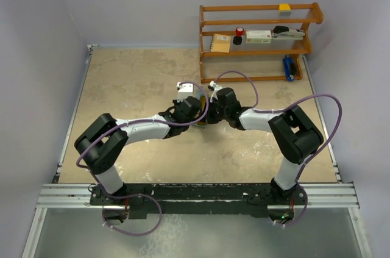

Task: Organize the sunglasses
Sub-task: Adjust the glasses cleaning cloth in the sunglasses case, then close the sunglasses case at the center of the board.

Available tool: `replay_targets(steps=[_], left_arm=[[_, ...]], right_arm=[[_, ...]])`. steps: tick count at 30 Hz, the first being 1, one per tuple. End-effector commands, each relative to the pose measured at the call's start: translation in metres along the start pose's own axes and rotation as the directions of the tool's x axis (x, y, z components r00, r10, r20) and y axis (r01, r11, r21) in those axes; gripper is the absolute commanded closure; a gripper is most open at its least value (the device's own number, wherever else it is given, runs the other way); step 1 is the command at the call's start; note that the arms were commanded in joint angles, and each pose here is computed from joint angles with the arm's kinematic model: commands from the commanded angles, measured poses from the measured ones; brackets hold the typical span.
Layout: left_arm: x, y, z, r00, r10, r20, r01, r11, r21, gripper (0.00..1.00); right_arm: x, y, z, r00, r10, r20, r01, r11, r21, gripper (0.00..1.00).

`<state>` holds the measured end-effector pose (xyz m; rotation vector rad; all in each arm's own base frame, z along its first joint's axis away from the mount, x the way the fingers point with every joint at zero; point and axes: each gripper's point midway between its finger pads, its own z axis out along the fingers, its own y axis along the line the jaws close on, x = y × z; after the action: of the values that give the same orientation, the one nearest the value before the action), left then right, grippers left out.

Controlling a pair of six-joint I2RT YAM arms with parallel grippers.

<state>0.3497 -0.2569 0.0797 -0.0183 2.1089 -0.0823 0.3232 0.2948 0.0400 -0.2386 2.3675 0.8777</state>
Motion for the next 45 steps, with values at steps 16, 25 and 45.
replay_targets(steps=[16, 25, 45], left_arm=[[-0.016, -0.005, 0.001, 0.999, -0.030, 0.039, 0.030, 1.000, 0.009, 0.94], [-0.014, -0.012, 0.001, 0.999, -0.046, 0.024, 0.045, 0.998, 0.044, 0.94], [-0.067, -0.009, -0.004, 0.998, -0.025, 0.050, 0.020, 0.996, 0.092, 0.72]], right_arm=[[-0.045, 0.025, -0.055, 0.988, -0.067, 0.138, 0.066, 0.998, 0.011, 0.99], [-0.034, -0.034, -0.060, 0.990, 0.022, 0.139, -0.045, 0.985, 0.168, 1.00], [-0.026, -0.063, -0.021, 0.992, 0.061, 0.112, -0.081, 0.979, 0.185, 1.00]])
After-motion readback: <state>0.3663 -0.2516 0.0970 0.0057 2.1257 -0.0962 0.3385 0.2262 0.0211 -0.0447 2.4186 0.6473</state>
